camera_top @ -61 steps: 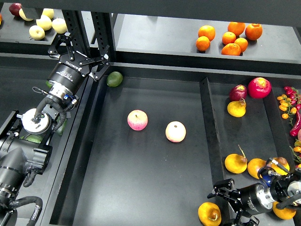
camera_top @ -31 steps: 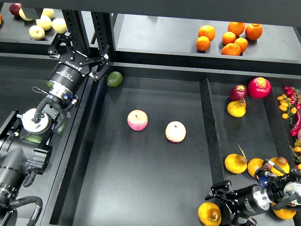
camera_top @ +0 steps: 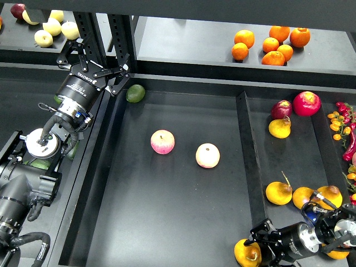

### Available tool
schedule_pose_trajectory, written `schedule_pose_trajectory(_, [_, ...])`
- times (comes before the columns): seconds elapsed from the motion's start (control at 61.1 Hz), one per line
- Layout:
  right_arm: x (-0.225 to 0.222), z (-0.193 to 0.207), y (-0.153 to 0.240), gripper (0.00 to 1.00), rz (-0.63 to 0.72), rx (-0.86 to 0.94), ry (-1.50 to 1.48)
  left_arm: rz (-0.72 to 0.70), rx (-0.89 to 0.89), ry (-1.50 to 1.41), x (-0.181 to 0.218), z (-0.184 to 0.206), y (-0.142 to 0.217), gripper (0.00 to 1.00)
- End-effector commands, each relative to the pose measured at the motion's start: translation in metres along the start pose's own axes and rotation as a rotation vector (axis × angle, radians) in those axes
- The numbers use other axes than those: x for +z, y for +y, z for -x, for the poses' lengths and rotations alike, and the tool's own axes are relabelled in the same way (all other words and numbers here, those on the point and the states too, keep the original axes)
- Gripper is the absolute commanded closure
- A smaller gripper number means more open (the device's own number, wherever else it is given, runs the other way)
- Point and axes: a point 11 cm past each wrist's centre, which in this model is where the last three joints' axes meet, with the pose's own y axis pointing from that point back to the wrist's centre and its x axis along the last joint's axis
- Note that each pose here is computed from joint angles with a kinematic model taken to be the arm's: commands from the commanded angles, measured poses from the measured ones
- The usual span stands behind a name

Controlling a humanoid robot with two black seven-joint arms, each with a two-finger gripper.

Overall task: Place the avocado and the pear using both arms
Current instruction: 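Lower the right gripper onto a yellow pear and close it, then lift the pear and set it down beside the other pears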

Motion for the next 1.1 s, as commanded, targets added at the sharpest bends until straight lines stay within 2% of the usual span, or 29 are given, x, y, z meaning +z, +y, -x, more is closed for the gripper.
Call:
schedule_pose_trajectory(0.0, [-0.001,0.002,-0.005,0.52,-0.010,-0.007,-0.010,0.000,0.005,0.002,-0.001,-0.002,0.002,0.00])
schedule_pose_trajectory(0.491, [-0.017,-0.010,0.006,0.93,-0.078,0.028,-0.036,-0.002,0.010,0.004,-0.003,-0.004,0.005,0.00])
schedule_pose_trajectory(0.802, [-0.037,-0.016,0.017,0.96,-0.159,0.044,-0.046,-0.002,0.010,0.004,-0.003,-0.004,0.005,0.00])
schedule_pose_trajectory(1.08, [-0.073,-0.020,0.042,0.96,-0.269,0.041,-0.057,-0.006,0.014,0.003,-0.003,-0.005,0.005,0.00])
